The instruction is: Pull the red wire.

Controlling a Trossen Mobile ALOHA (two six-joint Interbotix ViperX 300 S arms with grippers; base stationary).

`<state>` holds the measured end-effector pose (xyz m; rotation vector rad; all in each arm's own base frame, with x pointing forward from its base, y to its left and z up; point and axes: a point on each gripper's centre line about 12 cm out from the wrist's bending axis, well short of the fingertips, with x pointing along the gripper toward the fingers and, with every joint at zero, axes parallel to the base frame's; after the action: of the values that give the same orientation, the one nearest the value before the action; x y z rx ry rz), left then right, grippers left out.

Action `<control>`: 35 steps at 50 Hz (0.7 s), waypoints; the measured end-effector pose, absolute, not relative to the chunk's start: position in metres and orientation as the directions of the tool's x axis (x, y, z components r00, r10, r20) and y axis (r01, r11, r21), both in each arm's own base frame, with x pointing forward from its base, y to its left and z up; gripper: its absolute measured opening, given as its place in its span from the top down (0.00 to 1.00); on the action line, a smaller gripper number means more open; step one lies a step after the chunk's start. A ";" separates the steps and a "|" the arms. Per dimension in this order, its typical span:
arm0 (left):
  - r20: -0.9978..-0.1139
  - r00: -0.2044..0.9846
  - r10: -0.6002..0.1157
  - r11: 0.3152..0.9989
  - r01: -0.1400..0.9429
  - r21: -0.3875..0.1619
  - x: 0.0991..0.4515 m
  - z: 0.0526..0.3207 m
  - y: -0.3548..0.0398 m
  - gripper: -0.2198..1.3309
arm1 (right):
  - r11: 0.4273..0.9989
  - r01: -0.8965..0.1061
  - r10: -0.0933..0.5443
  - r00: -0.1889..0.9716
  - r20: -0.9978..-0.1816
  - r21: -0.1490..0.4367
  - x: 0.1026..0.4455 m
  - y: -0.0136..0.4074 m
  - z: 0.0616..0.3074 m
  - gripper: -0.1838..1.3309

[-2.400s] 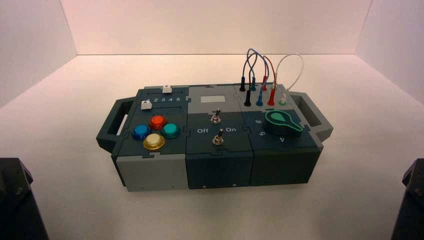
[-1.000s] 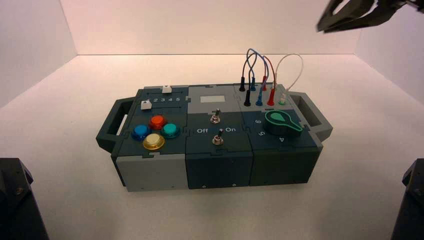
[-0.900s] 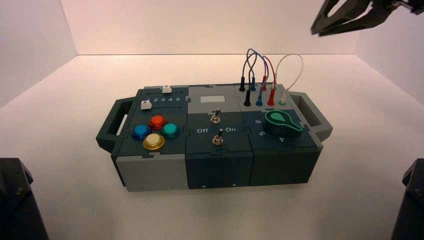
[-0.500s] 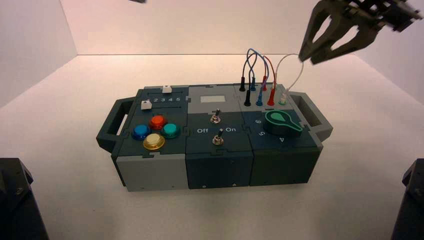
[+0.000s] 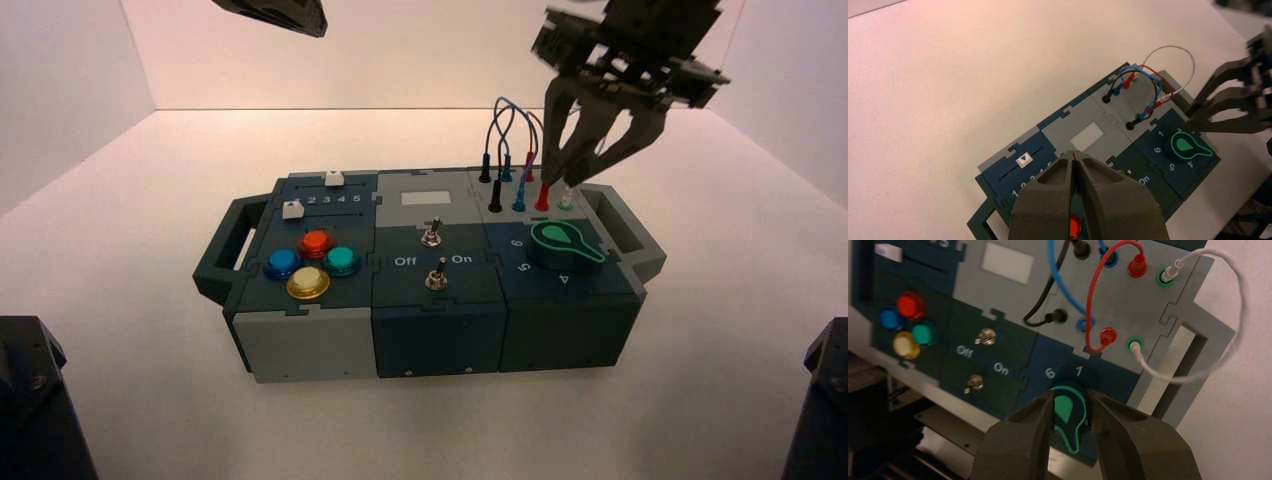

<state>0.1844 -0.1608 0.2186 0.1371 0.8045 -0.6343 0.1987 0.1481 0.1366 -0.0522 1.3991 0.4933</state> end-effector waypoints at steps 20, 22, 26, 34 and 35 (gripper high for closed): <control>-0.688 0.536 -0.490 0.805 0.580 -0.122 0.182 0.226 -0.159 0.96 | 0.897 -0.402 0.254 0.126 -0.959 0.185 0.216 0.150 0.126 0.40; -0.688 0.536 -0.490 0.805 0.581 -0.121 0.182 0.226 -0.159 0.96 | 0.897 -0.404 0.250 0.126 -0.960 0.181 0.217 0.150 0.125 0.40; -0.687 0.537 -0.491 0.805 0.580 -0.122 0.182 0.226 -0.159 0.96 | 0.896 -0.411 0.239 0.129 -0.962 0.168 0.220 0.150 0.122 0.40; -0.685 0.538 -0.491 0.806 0.579 -0.122 0.183 0.227 -0.159 0.96 | 0.897 -0.413 0.231 0.131 -0.964 0.159 0.223 0.150 0.118 0.40; -0.685 0.537 -0.491 0.805 0.581 -0.122 0.183 0.227 -0.159 0.96 | 0.897 -0.414 0.230 0.132 -0.964 0.157 0.223 0.150 0.117 0.40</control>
<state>0.1827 -0.1593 0.2269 0.1257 0.7740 -0.6397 0.2231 0.1502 0.1172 -0.1614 1.3618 0.4699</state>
